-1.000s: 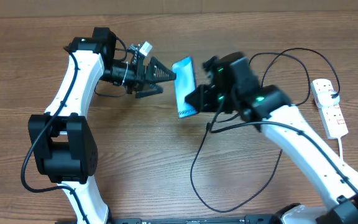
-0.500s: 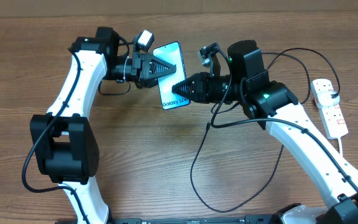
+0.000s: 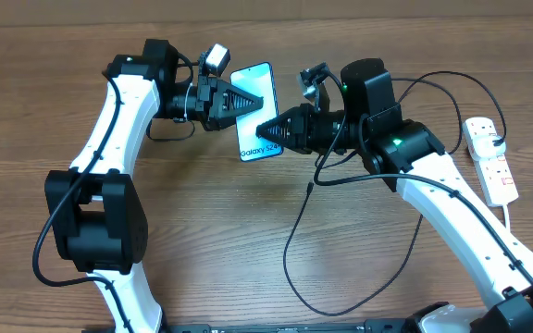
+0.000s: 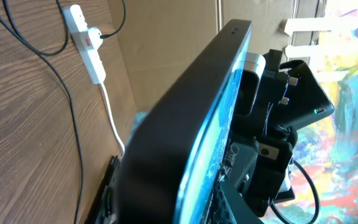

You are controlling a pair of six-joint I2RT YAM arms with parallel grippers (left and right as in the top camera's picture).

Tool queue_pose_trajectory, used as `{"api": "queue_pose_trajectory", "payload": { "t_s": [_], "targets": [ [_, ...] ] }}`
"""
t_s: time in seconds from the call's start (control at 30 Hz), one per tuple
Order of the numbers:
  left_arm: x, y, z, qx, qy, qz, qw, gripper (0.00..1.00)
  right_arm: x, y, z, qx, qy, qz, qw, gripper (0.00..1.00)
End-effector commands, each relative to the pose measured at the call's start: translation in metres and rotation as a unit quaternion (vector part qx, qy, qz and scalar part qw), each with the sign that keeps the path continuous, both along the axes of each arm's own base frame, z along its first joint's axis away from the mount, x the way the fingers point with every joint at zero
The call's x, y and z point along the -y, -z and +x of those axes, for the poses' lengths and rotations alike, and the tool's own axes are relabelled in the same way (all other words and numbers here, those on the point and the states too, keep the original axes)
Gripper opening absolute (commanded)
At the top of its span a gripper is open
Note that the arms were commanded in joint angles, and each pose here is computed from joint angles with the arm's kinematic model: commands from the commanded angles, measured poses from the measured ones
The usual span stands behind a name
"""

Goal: Plug charger to phone and switch on socket

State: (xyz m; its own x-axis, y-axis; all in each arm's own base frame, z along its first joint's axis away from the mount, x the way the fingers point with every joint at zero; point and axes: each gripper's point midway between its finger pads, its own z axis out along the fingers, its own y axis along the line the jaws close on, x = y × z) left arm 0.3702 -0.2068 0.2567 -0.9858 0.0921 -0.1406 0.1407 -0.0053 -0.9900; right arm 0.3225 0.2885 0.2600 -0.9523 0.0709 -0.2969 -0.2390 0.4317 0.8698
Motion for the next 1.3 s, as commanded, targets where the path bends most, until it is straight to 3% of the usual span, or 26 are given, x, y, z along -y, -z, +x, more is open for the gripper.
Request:
{"api": "queue_pose_trajectory", "payload": {
  "t_s": [0.0, 0.23, 0.37, 0.93, 0.97, 1.03, 1.07, 1.17, 1.27],
  "targets": [
    [0.01, -0.012, -0.008, -0.001, 0.014, -0.009, 1.0, 0.19, -0.006, 0.001, 0.005, 0.015, -0.005, -0.002, 1.0, 0.04],
    [0.012, -0.012, -0.009, 0.01, 0.017, -0.009, 1.0, 0.16, -0.015, 0.016, 0.002, -0.004, -0.016, -0.011, 1.0, 0.04],
    [0.013, -0.011, -0.009, 0.01, 0.017, -0.006, 1.0, 0.04, -0.015, 0.016, 0.002, -0.002, -0.016, -0.01, 1.0, 0.04],
    [0.013, -0.001, -0.009, 0.013, 0.018, 0.021, 1.0, 0.04, -0.008, 0.03, 0.003, -0.013, 0.001, -0.042, 0.999, 0.04],
    [0.014, 0.002, -0.01, 0.014, 0.019, 0.03, 0.999, 0.05, -0.008, 0.03, 0.003, -0.013, 0.001, -0.042, 0.999, 0.04],
    [0.016, 0.004, -0.011, 0.014, 0.022, 0.035, 0.999, 0.37, -0.008, 0.03, 0.003, -0.013, 0.001, -0.042, 0.999, 0.04],
    [0.016, 0.003, -0.011, 0.014, 0.023, 0.033, 0.999, 0.47, -0.008, 0.03, 0.003, -0.013, 0.001, -0.042, 0.999, 0.04],
    [0.019, -0.004, -0.013, 0.014, 0.027, 0.012, 0.999, 0.51, -0.008, 0.03, 0.003, -0.012, 0.001, -0.042, 0.999, 0.04],
    [0.02, -0.01, -0.013, 0.012, 0.028, -0.006, 1.0, 0.4, -0.008, 0.029, 0.004, -0.011, 0.001, -0.041, 0.999, 0.04]
  ]
}}
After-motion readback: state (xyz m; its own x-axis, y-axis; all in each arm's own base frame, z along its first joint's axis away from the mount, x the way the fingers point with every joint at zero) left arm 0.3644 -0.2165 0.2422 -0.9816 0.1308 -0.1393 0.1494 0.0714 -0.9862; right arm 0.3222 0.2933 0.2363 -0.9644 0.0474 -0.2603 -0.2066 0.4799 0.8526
